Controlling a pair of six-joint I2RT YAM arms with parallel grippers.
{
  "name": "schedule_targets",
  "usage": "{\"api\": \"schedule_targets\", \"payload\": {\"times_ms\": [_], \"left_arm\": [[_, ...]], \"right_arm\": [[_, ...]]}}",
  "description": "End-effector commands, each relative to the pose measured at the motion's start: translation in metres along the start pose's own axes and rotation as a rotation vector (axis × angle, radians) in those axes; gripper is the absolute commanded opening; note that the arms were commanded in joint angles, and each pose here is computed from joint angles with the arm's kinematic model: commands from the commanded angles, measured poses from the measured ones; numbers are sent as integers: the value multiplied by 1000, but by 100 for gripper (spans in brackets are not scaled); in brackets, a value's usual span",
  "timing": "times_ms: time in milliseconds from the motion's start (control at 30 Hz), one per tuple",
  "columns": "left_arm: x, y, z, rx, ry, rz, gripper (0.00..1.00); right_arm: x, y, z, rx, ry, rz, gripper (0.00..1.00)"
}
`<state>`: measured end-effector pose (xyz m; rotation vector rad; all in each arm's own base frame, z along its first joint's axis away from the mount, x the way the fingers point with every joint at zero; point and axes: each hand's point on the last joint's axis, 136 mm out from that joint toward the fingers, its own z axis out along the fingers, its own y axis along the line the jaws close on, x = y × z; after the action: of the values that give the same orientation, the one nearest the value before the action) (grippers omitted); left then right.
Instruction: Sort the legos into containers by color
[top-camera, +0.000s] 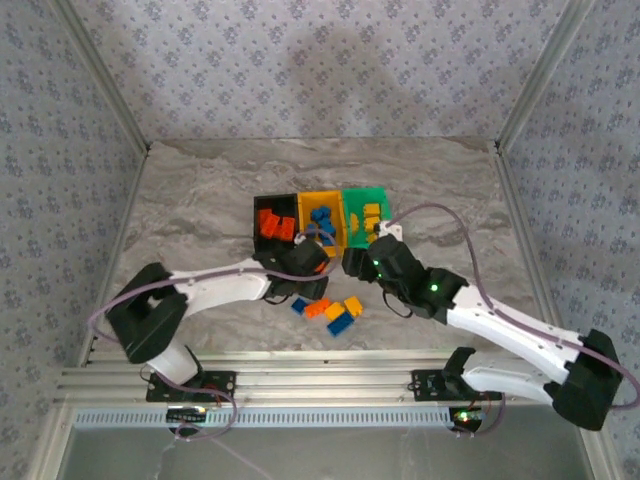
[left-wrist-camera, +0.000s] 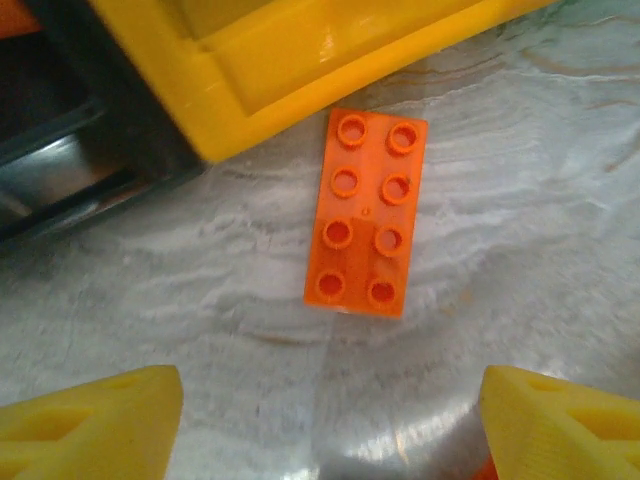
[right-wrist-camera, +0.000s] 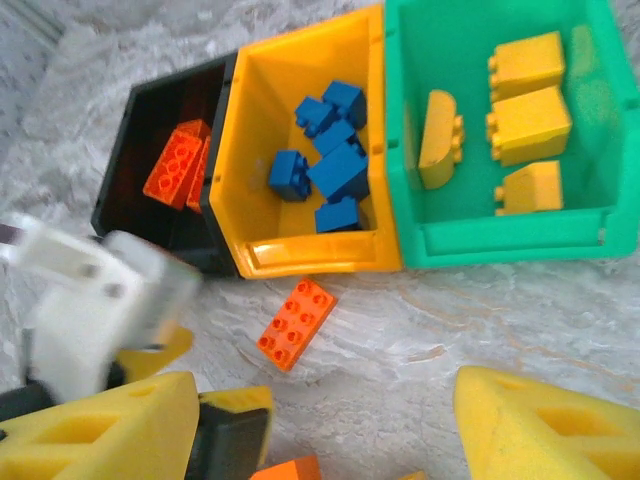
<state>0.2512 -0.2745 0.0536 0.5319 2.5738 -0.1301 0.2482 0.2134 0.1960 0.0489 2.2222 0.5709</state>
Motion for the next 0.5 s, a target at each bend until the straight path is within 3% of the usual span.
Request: {"api": "schedule_targets", "payload": {"times_ms": [0,467], "left_arm": [[-16,-1,9,-91,-43,79,74],[-14,-8,50,-163,-10,140,64]], "right_arm": [[0,-21,-11,55,-32,33,70],[-11,-32,-41,16,-107,53,72]]}}
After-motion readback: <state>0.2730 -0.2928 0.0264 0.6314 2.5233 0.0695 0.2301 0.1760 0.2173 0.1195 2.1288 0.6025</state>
